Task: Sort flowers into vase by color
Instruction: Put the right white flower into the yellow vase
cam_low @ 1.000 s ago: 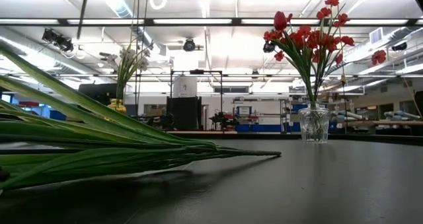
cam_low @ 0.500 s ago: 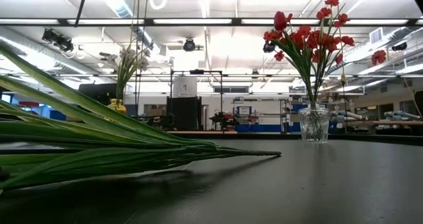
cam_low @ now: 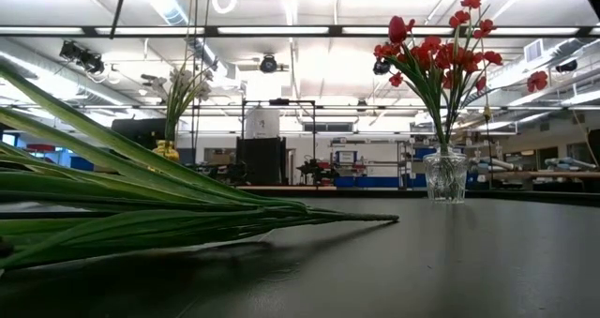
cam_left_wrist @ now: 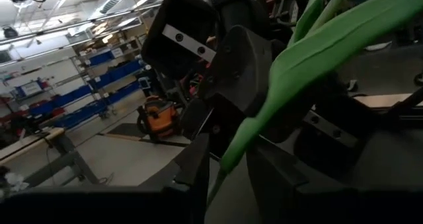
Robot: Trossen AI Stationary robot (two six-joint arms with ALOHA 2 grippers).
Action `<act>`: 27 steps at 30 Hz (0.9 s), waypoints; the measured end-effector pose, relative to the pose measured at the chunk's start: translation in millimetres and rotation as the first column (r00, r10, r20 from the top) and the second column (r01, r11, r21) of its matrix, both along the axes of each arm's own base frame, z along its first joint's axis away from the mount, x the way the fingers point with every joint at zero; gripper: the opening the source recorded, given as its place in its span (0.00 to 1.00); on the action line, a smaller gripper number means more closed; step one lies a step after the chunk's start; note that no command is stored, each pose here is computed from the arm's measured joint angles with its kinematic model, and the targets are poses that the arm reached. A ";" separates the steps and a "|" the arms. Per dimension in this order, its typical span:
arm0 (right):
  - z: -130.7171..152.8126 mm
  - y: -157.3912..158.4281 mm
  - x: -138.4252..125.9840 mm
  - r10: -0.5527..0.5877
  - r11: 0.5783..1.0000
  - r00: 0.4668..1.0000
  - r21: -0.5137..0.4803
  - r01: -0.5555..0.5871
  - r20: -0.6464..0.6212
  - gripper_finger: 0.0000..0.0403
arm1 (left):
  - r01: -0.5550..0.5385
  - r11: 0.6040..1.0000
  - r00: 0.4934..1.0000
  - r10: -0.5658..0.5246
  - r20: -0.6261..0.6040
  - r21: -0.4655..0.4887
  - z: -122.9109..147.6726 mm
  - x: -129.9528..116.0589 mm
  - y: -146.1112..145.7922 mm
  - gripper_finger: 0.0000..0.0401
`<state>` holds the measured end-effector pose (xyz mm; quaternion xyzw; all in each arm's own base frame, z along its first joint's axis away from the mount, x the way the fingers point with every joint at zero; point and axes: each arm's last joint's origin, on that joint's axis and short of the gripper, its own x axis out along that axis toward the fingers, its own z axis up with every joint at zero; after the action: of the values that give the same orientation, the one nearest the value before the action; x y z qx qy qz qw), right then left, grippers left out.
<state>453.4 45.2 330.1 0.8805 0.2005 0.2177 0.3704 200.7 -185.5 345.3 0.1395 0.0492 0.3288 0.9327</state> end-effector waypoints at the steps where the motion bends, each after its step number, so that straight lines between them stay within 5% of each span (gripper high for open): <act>1: 0.1 0.0 0.0 0.000 1.000 1.000 0.000 0.000 0.001 0.09 | 0.007 1.000 1.000 -0.007 0.000 0.001 0.0 0.8 0.5 0.26; 10: 0.8 0.2 0.0 -0.046 0.991 0.995 -0.119 0.056 0.088 0.09 | 0.049 0.999 0.999 -0.049 -0.008 0.010 -0.3 1.9 -0.3 0.03; 20: 4.5 1.6 -1.3 -0.077 0.964 0.974 -0.233 0.128 0.213 0.19 | 0.071 0.997 0.997 -0.071 0.004 -0.007 -0.6 2.2 -0.8 0.03; 27: 1.5 -9.7 -3.7 0.146 0.877 0.933 -0.479 0.032 0.329 0.34 | 0.028 0.998 0.999 -0.026 0.045 -0.057 -1.1 -1.0 -2.0 0.03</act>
<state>449.7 35.5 331.5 0.7018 0.2040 0.3278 0.5986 199.7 -187.5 344.2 0.1057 0.0362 0.3177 0.9416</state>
